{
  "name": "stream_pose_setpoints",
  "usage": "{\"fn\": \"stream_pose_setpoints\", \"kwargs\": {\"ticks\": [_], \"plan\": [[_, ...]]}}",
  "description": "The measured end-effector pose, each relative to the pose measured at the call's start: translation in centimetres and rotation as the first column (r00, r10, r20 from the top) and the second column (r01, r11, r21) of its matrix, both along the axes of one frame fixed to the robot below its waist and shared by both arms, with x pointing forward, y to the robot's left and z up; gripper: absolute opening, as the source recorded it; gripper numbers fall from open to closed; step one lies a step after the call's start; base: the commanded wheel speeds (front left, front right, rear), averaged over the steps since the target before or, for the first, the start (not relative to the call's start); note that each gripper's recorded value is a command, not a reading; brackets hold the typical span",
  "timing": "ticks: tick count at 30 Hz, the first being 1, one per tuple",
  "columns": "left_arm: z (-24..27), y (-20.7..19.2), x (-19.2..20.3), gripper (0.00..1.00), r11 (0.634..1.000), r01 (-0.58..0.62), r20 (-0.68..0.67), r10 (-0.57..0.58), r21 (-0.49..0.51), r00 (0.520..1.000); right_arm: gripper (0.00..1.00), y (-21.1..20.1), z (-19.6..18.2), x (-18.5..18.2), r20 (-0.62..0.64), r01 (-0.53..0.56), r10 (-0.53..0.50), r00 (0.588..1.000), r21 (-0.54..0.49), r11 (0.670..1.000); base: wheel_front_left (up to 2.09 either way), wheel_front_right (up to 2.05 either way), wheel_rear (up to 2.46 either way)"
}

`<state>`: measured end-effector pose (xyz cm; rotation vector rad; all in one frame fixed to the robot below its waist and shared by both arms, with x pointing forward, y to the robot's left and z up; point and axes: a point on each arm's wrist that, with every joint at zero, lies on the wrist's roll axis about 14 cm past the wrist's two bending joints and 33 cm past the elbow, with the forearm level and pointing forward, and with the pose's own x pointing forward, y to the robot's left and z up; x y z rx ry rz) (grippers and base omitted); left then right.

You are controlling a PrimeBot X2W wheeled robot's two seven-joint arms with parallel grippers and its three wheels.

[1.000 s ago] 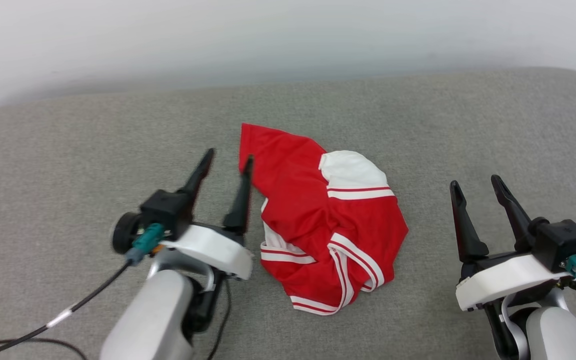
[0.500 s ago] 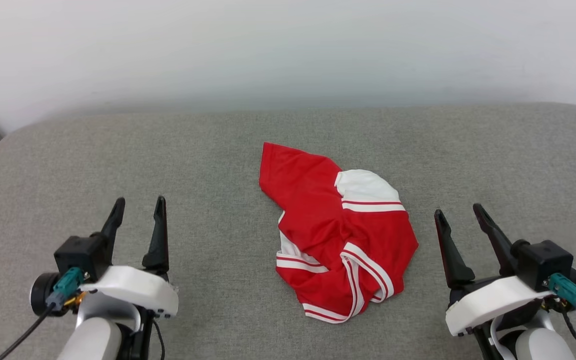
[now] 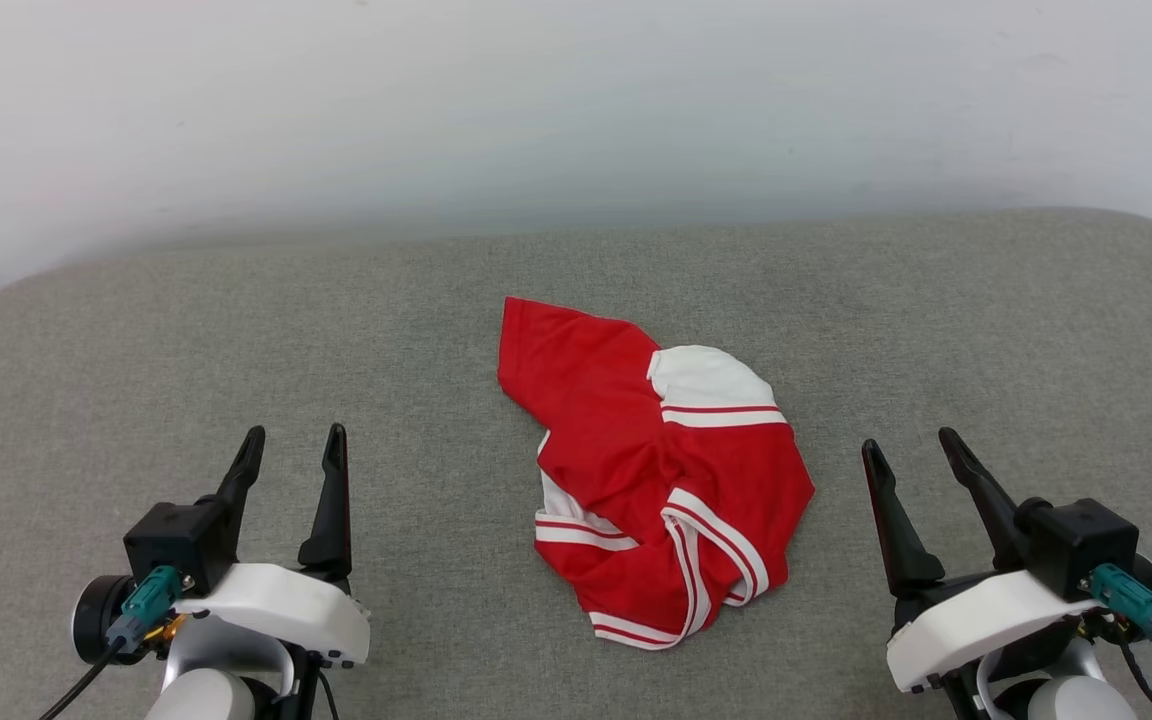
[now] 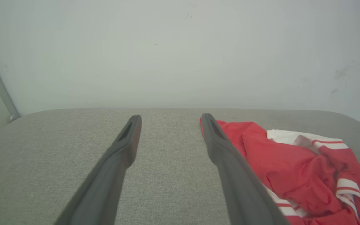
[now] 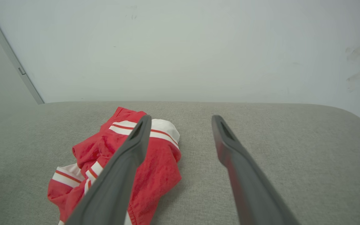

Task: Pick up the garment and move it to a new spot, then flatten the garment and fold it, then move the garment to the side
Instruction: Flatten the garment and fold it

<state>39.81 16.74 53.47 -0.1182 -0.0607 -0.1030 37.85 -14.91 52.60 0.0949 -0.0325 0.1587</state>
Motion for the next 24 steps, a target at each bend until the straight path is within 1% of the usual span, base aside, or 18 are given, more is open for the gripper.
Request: {"fn": "stream_pose_setpoints", "kwargs": {"ticks": [10,14,17,18,20,24], "plan": [[0.5,0.1,0.1,1.00,1.000,-0.011,0.015,0.011,-0.005,1.000,1.00,-0.7,-0.1,0.3,-0.006,0.020,-0.020,1.000,-0.001,1.000,0.00,0.00,0.00],[0.6,0.3,0.1,1.00,1.000,-0.021,0.019,0.021,-0.005,1.000,1.00,-1.9,-0.7,1.2,-0.042,0.053,-0.053,0.998,0.002,0.999,0.00,0.00,0.00],[0.9,0.7,0.1,1.00,0.999,-0.034,0.031,0.035,-0.004,0.999,1.00,-2.3,-1.4,2.6,-0.097,0.063,-0.061,0.993,0.016,0.998,0.00,0.00,0.00],[1.0,0.8,0.1,1.00,0.999,-0.039,0.034,0.039,-0.007,0.999,1.00,-2.0,-1.7,3.2,-0.130,0.053,-0.049,0.990,0.032,0.998,0.00,0.00,0.00],[0.9,1.1,0.1,1.00,0.999,-0.049,0.036,0.049,-0.007,0.998,1.00,-0.9,-2.5,4.3,-0.200,0.019,-0.015,0.980,0.017,1.000,0.00,0.00,0.00],[1.0,1.7,0.4,1.00,0.998,-0.067,0.047,0.067,-0.005,0.997,1.00,2.7,-3.1,6.9,-0.332,-0.095,0.090,0.939,0.000,0.995,0.00,0.00,0.00]]}}
